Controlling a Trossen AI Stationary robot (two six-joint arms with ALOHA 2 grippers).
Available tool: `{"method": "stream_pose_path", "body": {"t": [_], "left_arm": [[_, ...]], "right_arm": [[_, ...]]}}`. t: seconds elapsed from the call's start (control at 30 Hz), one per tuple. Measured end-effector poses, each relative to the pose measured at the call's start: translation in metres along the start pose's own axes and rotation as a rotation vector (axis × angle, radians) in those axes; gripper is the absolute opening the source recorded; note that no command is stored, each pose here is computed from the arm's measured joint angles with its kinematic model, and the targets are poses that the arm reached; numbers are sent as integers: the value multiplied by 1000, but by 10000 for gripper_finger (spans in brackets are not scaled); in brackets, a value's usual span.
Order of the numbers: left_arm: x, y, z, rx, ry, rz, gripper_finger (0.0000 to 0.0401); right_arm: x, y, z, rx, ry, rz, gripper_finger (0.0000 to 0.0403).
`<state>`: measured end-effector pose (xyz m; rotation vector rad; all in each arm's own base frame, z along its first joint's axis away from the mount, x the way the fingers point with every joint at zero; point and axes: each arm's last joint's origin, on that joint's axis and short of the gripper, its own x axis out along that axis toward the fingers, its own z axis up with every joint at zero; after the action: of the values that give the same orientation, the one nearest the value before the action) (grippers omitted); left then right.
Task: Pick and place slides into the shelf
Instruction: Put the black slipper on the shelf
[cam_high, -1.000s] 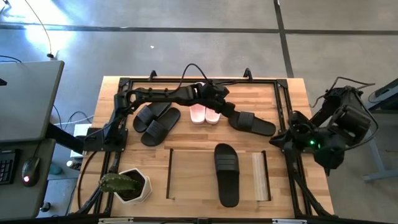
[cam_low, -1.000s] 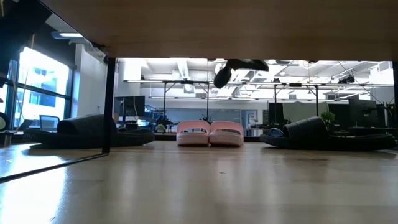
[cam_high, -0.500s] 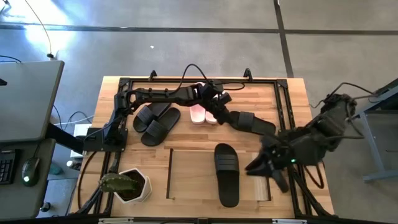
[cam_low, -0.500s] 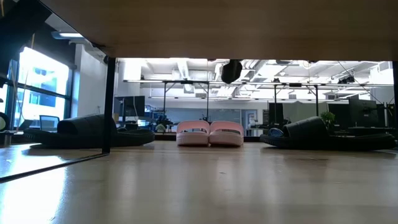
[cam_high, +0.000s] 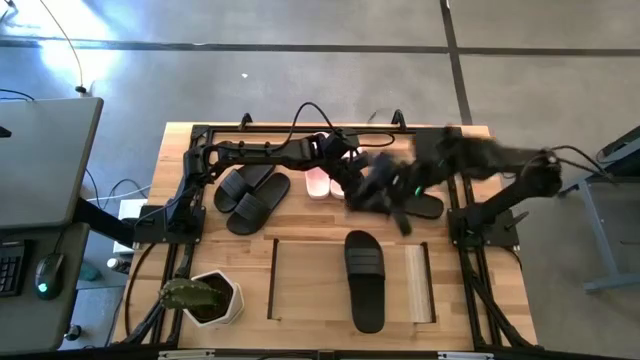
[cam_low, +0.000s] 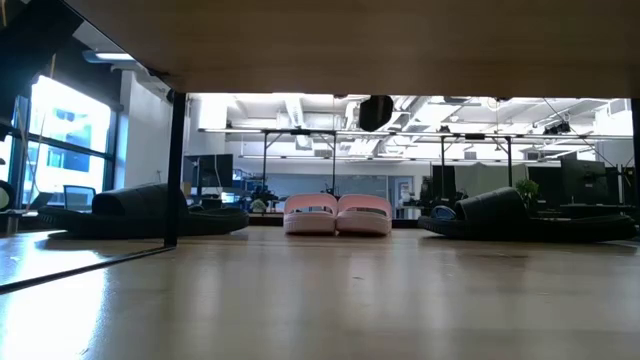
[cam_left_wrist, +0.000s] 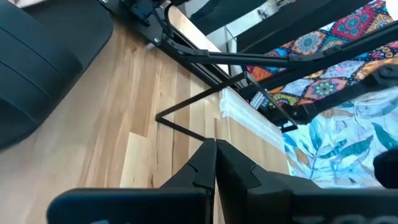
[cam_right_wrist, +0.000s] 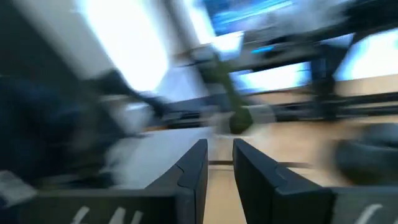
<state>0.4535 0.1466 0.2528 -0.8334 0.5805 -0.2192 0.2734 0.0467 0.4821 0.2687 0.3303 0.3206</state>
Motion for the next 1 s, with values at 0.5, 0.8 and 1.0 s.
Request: {"method": "stream_pose_path", "body": {"t": [0.5, 0.8, 1.0], "left_arm": [[0, 1, 0, -19, -12, 19, 1], [0, 0, 0, -23, -11, 18, 1], [0, 0, -1, -33, 9, -6, 1]], "right_arm": [[-120, -39, -72, 506, 172, -602, 67], [-116, -93, -195, 1040, -114, -600, 67], [-119, -109, -258, 1400, -182, -677, 67]]}}
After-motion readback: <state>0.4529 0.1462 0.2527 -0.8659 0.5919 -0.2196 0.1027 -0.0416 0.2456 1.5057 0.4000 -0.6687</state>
